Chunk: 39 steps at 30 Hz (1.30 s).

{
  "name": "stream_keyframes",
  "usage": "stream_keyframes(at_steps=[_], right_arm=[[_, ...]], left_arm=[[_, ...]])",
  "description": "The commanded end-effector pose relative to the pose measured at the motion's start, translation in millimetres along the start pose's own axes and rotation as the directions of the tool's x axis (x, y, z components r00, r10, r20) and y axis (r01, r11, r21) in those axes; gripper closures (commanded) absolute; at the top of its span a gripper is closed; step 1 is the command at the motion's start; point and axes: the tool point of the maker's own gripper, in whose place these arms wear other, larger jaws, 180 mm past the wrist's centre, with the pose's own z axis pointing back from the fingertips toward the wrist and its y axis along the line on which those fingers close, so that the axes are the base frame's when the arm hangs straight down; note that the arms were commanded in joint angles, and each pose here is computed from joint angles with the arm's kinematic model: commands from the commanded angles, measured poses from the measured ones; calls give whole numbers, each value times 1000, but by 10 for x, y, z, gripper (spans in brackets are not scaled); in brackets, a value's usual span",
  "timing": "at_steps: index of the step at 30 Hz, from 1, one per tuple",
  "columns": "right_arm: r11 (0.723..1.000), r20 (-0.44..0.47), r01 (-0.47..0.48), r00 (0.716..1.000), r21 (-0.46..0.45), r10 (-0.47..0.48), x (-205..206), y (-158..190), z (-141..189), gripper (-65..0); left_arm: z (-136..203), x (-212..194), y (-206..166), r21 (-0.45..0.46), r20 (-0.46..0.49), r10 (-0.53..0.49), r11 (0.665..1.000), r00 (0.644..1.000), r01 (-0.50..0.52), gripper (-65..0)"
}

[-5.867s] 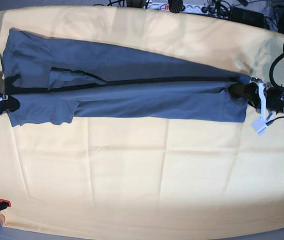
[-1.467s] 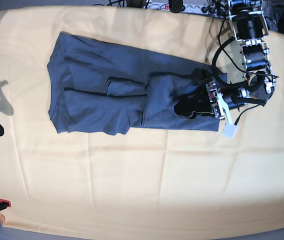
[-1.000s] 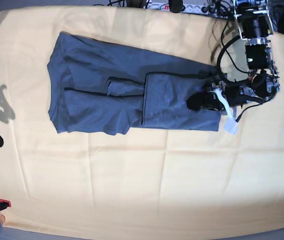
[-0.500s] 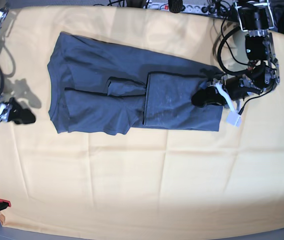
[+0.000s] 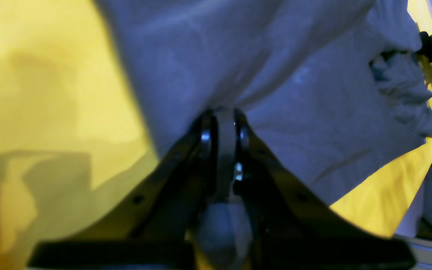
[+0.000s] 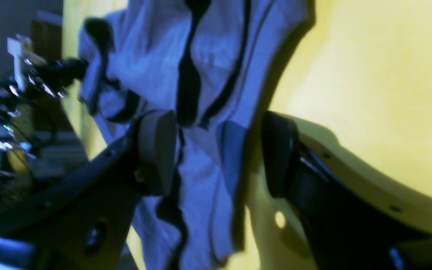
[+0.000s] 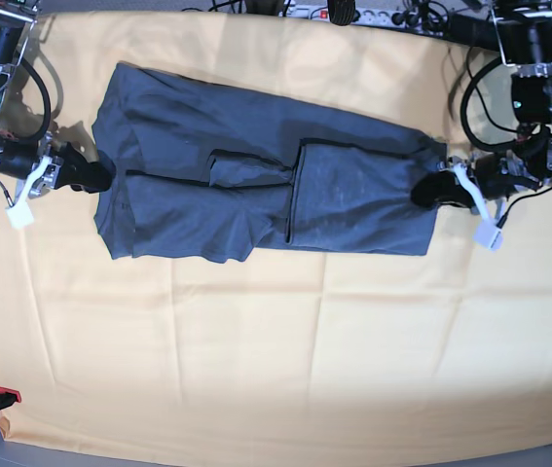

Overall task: Fold the T-shirt properly
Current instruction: 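Grasp both ends of the folded strip with both grippers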

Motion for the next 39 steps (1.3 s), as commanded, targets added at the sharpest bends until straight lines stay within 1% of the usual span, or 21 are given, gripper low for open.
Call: stream_keyframes(at_steps=[1,11,21,28,32,33,34,35,37,38,39], right_arm=[[1000,9,-20,1000,3,20,48,29,15,-381],[991,40,44,998,124,-50,-115,293,-416,-381],[987,46,53,997,152,-61,-132,364,-509,-381],[982,-52,77,996,175,-69,-443,449,-656,-380],[980,-73,69,996,189,-56,-479,508,-714,-368],[980,-71,61,996,189,-48,-465,518,-709,-343],[981,-65,47,997,189,-35,-437,536,-699,-291],[982,-57,30,998,189,-19,-403,557,-686,-211],[982,-45,-17,999,186,26,-322,611,-649,-22],[982,-37,-48,998,185,56,-272,651,-625,0],[980,-29,-82,996,181,88,-219,691,-595,0]], left_arm=[[91,131,25,10,24,-19,1000,1000,19,0],[118,154,-35,-27,30,-8,1000,1000,9,0],[135,275,-173,-105,87,21,994,996,-11,0],[138,286,-192,-115,92,13,993,996,-2,0],[137,283,-191,-115,92,13,993,996,-2,0],[137,285,-192,-115,92,12,993,996,-2,0],[138,285,-192,-115,92,12,993,996,-2,0],[138,288,-192,-115,93,12,993,996,-2,0],[139,297,-193,-115,94,10,993,995,1,0],[140,297,-195,-116,95,7,993,995,4,0],[139,299,-196,-116,95,7,993,995,4,0]])
